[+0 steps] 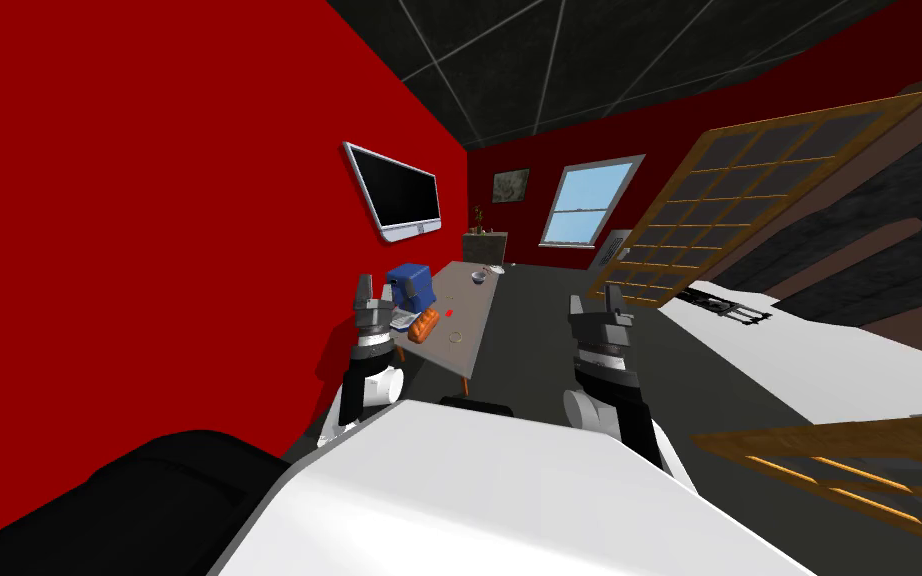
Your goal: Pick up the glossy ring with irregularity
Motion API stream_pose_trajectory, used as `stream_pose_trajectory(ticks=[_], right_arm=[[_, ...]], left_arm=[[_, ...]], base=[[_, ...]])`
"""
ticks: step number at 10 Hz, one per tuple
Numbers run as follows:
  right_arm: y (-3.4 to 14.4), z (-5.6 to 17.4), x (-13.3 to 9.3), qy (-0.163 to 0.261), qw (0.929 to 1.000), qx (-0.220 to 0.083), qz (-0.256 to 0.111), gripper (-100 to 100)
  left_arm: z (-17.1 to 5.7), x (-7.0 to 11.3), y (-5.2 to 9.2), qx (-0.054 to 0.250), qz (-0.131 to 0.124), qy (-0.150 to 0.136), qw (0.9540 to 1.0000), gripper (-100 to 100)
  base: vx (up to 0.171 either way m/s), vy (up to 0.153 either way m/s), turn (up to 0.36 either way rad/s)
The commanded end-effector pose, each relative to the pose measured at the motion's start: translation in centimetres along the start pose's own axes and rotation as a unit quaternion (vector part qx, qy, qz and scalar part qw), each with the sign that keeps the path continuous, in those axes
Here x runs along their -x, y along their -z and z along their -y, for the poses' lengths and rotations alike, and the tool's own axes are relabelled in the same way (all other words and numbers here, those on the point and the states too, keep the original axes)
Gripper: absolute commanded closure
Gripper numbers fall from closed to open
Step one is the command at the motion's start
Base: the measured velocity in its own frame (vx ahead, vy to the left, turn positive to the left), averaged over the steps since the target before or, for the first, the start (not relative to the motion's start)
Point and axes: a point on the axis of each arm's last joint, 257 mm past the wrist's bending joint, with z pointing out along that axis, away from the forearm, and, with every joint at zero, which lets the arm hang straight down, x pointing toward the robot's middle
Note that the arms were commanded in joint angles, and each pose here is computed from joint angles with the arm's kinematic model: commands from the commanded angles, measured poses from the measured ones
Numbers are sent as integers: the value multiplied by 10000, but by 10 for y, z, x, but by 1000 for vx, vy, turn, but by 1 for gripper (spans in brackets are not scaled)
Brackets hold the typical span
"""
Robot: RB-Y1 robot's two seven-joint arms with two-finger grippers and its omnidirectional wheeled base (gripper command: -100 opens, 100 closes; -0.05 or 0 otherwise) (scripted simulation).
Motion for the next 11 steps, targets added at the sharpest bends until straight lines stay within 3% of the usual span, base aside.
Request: stream_pose_trajectory(ticks=[1,4,6,9,10,11], right_arm=[[0,0,0,0,10000,0,0,0],[0,0,0,-1,10000,0,0,0],[0,0,0,-2,10000,0,0,0],[0,0,0,-2,10000,1,1,0],[0,0,0,-2,10000,1,1,0],[0,0,0,-1,10000,1,0,0]], left_arm=[[-12,-4,2,161,-146,-22,9998,-100],[-43,-9,7,574,-351,-36,9977,-100],[-73,-11,14,984,-478,-37,9940,-100],[-129,-11,31,1727,-652,-35,9828,-100],[-132,-11,33,1783,-658,-38,9818,-100],[-154,-10,42,2088,-713,-41,9753,-100]], base=[[-21,-43,-3],[-35,-102,-2],[-29,-133,-7],[-35,-160,-15],[-14,-109,0],[4,-100,-18]])
